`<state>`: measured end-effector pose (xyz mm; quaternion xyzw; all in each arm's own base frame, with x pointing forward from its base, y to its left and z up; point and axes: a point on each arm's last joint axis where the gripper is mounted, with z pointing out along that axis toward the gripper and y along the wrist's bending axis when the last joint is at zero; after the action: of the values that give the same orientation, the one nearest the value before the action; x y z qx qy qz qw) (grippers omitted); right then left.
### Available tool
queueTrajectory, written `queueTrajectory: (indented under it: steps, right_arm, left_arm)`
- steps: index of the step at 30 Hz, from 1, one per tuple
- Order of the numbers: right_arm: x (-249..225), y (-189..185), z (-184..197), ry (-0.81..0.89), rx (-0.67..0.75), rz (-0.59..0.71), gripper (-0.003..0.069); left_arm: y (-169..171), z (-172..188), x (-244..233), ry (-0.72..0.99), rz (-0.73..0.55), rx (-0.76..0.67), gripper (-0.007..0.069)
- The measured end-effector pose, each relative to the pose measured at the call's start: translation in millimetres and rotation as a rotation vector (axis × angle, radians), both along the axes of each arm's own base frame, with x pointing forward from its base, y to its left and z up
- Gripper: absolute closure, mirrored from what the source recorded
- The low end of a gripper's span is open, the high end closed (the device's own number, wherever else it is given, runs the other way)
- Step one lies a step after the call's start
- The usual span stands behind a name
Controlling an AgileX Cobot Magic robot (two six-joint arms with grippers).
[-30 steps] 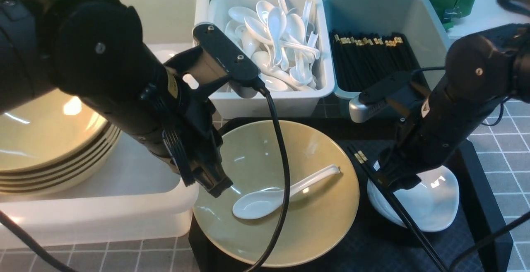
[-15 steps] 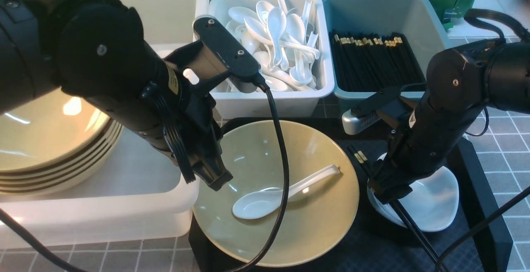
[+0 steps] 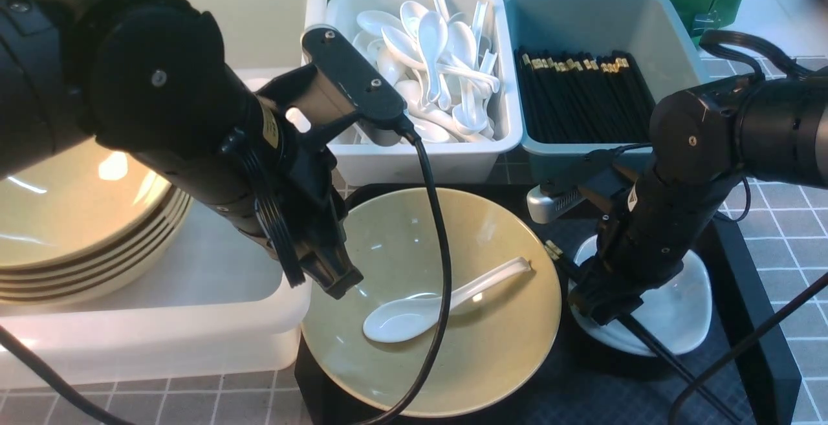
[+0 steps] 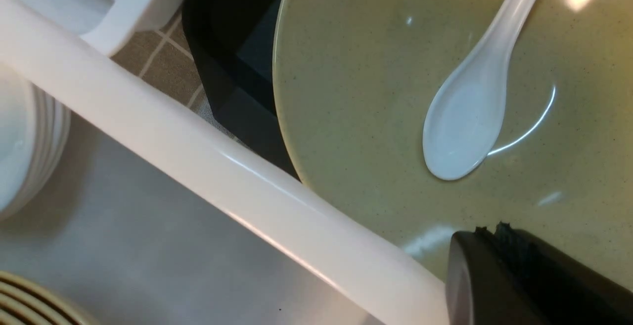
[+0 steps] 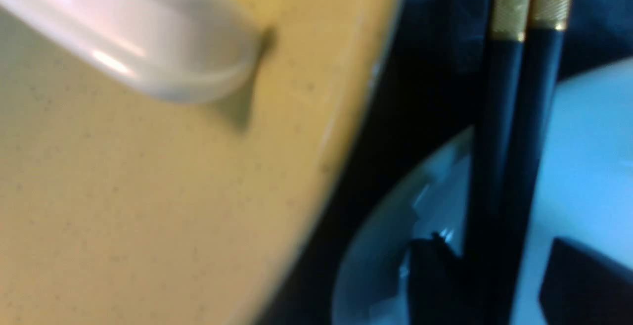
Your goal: On grey table put chopsticks spoon bowls plates into blue grey white boxes.
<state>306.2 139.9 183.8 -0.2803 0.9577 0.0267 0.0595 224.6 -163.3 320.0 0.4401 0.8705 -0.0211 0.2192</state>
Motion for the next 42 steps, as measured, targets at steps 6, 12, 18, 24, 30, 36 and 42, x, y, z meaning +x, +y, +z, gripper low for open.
queueTrajectory:
  steps: [6, 12, 18, 24, 30, 36, 42]
  right_arm:
    - [0, 0, -1, 0.006, -0.003, 0.005, 0.0511]
    - [-6, -4, 21, -0.042, -0.003, 0.019, 0.051]
    - [-5, -11, 82, -0.241, 0.009, 0.015, 0.051]
    - [33, -11, 141, -0.505, 0.106, -0.055, 0.051]
    - [93, -28, 175, -0.714, 0.211, -0.241, 0.051]
    - [157, -47, 151, -0.808, 0.31, -0.434, 0.051]
    - [196, -64, 92, -0.741, 0.286, -0.523, 0.0509]
  left_arm:
    - [0, 0, 0, 0.002, 0.0, 0.001, 0.0636]
    - [0, 0, 0, 0.008, 0.009, 0.002, 0.0636]
    - [-4, 2, 5, -0.046, 0.027, -0.054, 0.0636]
    - [-26, 2, 34, -0.176, 0.062, -0.193, 0.0636]
    - [-57, 21, 75, -0.312, 0.056, -0.305, 0.0636]
    - [-74, 64, 106, -0.446, 0.056, -0.39, 0.0636]
    - [-51, 71, 129, -0.466, 0.137, -0.378, 0.0636]
